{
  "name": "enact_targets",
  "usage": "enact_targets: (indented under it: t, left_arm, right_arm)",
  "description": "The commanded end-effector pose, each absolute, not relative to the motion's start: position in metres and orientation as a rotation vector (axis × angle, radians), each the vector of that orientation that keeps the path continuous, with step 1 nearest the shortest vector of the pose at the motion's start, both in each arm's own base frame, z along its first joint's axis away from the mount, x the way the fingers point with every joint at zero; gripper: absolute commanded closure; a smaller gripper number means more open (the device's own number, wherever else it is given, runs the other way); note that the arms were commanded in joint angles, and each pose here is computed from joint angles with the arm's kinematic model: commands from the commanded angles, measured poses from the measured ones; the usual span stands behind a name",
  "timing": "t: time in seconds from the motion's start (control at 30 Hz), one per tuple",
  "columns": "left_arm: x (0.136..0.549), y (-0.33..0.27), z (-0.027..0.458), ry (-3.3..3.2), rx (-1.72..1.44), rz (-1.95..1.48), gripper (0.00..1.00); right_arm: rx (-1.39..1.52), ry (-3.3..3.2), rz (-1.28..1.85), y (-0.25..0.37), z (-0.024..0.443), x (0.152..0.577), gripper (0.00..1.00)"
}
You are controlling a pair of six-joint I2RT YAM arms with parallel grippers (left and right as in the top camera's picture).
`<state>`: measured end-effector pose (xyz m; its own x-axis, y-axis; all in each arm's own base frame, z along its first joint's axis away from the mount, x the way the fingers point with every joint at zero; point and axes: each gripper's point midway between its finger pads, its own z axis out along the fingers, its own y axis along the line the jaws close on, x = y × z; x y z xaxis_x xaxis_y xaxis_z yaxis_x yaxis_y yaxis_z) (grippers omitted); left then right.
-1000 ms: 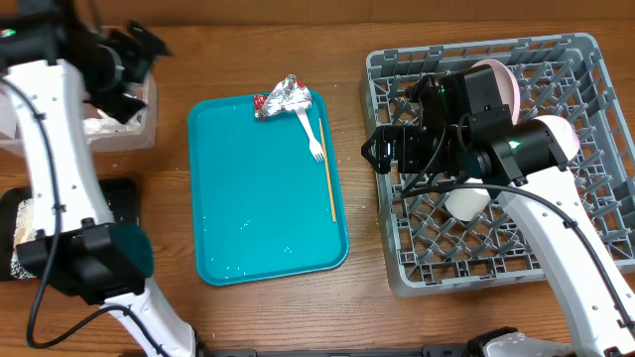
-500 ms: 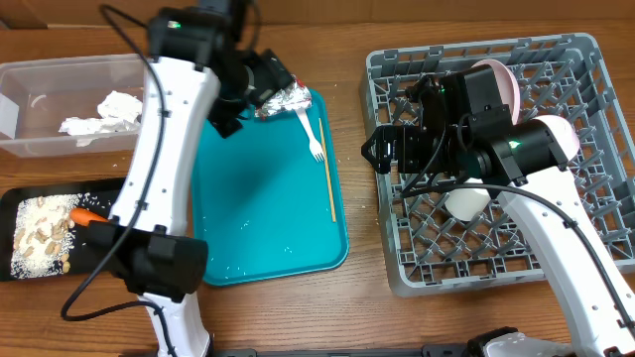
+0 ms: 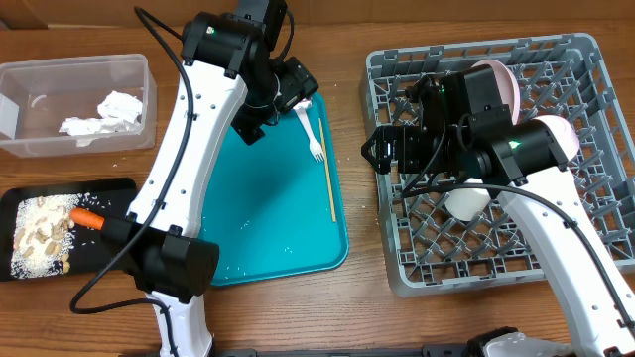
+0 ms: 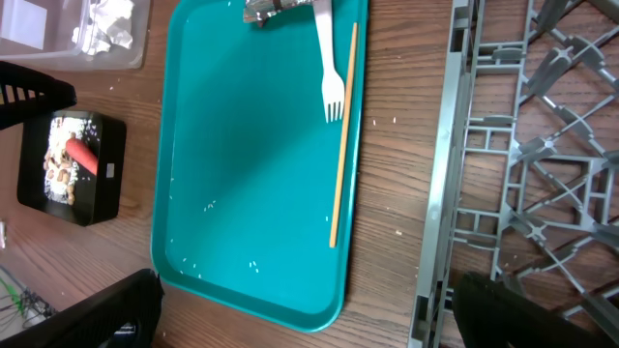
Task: Sort waste into correct bins and load items into the dishwasher rack
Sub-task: 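Reach the left gripper back to the tray and grasp the foil wrapper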
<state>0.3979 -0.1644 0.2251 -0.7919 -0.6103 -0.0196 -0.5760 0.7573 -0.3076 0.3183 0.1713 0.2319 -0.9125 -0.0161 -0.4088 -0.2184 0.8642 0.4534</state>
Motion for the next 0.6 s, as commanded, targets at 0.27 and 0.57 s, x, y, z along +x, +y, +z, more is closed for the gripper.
enact_targets:
  t: [0.27, 0.57]
  left_arm:
    - [0.416, -0.184, 0.224, 2.746, -1.145, -0.587, 0.0]
    - [0.417, -0.213, 0.228, 2.756, -1.292, -0.819, 0.0]
  right_arm:
    - [-0.187, 2.638, 0.701, 0.172, 0.23, 0.319, 0.0]
    - [-0.187, 2.639, 0.701, 0.172, 0.23, 0.319, 0.0]
